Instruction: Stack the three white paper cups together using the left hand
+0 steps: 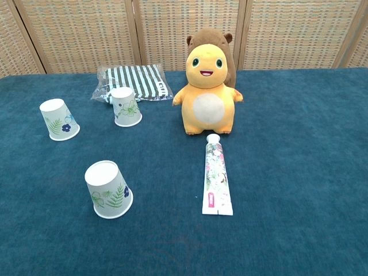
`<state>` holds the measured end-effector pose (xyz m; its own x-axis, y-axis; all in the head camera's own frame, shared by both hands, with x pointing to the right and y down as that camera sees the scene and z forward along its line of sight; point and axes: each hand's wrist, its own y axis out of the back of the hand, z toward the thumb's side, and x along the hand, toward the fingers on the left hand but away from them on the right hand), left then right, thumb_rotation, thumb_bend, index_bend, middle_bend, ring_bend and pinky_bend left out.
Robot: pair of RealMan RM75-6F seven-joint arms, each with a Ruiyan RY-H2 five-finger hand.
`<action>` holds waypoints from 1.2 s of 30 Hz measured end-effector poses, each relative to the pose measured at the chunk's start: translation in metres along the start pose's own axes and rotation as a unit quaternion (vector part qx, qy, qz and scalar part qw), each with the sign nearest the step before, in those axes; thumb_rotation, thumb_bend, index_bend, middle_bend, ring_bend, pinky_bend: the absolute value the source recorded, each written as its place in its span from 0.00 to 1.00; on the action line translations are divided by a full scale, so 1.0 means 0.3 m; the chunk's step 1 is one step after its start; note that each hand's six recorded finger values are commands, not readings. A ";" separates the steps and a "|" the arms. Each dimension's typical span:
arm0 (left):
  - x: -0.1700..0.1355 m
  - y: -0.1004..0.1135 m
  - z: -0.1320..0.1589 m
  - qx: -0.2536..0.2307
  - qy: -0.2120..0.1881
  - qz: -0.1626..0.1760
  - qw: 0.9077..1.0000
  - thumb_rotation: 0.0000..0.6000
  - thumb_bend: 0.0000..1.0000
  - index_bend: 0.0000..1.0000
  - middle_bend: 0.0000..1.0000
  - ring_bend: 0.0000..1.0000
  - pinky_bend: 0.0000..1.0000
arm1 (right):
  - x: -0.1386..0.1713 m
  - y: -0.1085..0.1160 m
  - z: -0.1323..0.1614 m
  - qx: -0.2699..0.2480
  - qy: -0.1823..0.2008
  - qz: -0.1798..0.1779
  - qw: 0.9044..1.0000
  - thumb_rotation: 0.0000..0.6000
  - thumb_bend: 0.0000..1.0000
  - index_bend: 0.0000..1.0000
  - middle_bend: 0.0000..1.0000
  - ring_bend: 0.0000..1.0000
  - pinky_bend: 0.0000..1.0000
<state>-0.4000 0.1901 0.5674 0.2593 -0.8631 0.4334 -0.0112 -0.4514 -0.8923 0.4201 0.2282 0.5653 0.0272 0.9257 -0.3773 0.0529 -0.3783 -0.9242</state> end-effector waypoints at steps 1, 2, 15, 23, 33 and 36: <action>0.016 0.003 0.025 0.000 -0.013 -0.006 1.000 1.00 0.30 0.04 0.00 0.00 0.00 | -0.001 0.001 -0.002 -0.001 -0.001 0.000 1.000 1.00 0.08 0.00 0.00 0.00 0.00; 0.036 0.006 0.057 0.001 -0.029 -0.017 0.999 1.00 0.30 0.05 0.00 0.00 0.00 | -0.002 0.002 -0.006 -0.003 -0.003 0.000 1.000 1.00 0.08 0.00 0.00 0.00 0.00; 0.187 -0.012 0.301 0.060 -0.119 -0.092 0.987 1.00 0.31 0.19 0.00 0.00 0.00 | -0.006 0.016 -0.032 -0.018 -0.011 -0.004 1.000 1.00 0.08 0.00 0.00 0.00 0.00; 0.262 -0.080 0.397 0.073 -0.126 -0.139 0.980 1.00 0.31 0.19 0.00 0.00 0.00 | -0.010 0.027 -0.045 -0.026 -0.014 -0.012 0.999 1.00 0.08 0.00 0.00 0.00 0.00; 0.286 -0.139 0.518 0.073 -0.152 -0.170 0.971 1.00 0.31 0.19 0.00 0.00 0.00 | -0.011 0.036 -0.064 -0.035 -0.023 -0.014 0.999 1.00 0.08 0.00 0.00 0.00 0.00; 0.282 -0.154 0.536 0.076 -0.156 -0.178 0.969 1.00 0.31 0.19 0.00 0.00 0.00 | -0.011 0.039 -0.068 -0.036 -0.024 -0.015 0.999 1.00 0.08 0.00 0.00 0.00 0.00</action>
<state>-0.2221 0.1744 0.6249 0.5002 -0.5378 0.6787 0.2691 -0.6485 -0.7121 0.4410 0.2207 0.5570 -0.0242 0.9351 -0.3536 0.1256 -0.3481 -0.9290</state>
